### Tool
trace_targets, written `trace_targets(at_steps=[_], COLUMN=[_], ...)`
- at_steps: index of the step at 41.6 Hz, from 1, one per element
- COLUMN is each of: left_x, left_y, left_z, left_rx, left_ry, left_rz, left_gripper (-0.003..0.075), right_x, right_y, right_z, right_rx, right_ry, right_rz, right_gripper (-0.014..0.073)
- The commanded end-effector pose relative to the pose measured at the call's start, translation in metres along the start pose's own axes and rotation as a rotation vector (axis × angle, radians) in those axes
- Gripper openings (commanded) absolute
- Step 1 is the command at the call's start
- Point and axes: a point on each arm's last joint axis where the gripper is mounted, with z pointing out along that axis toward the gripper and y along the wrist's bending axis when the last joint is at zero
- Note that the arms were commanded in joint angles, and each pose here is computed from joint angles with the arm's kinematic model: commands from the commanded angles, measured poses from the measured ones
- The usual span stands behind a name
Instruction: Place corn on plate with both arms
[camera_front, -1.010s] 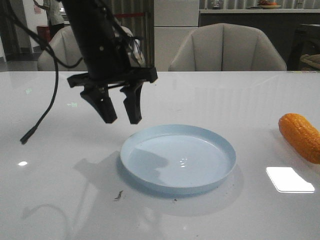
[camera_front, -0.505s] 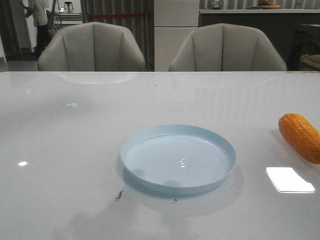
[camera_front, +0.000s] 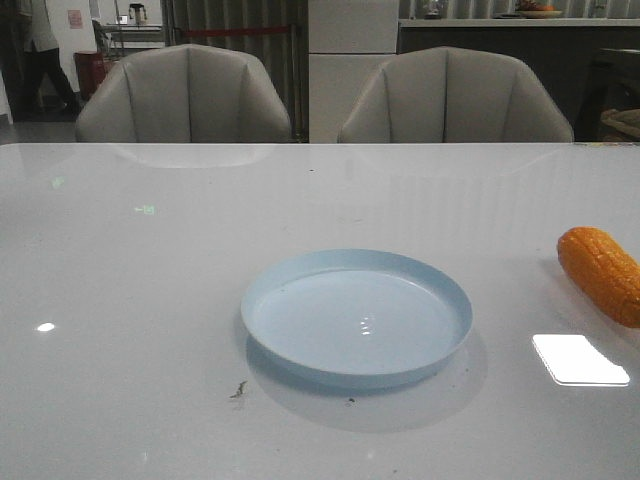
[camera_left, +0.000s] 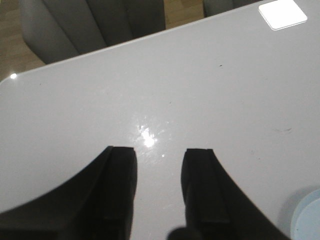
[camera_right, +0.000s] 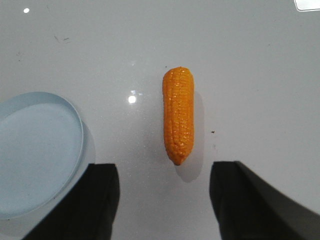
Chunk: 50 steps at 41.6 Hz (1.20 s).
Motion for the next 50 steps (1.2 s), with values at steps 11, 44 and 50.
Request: trace_targets(at_steps=[11, 44, 50], left_x=[0.083, 0.234, 0.234], left_y=[0.006, -0.022, -0.022], left_z=[-0.038, -0.088, -0.088], left_rx=[-0.01, 0.025, 0.025], left_ry=[-0.249, -0.405, -0.407], left_rz=[-0.08, -0.16, -0.16], left_gripper=[0.028, 0.028, 0.028], right_x=[-0.015, -0.077, -0.08], right_y=[0.001, 0.001, 0.001], right_z=[-0.006, 0.082, 0.12], right_rx=[0.0, 0.059, 0.063], right_ry=[-0.093, 0.083, 0.153], right_rz=[-0.011, -0.067, -0.068], right_gripper=[0.0508, 0.0604, 0.0604])
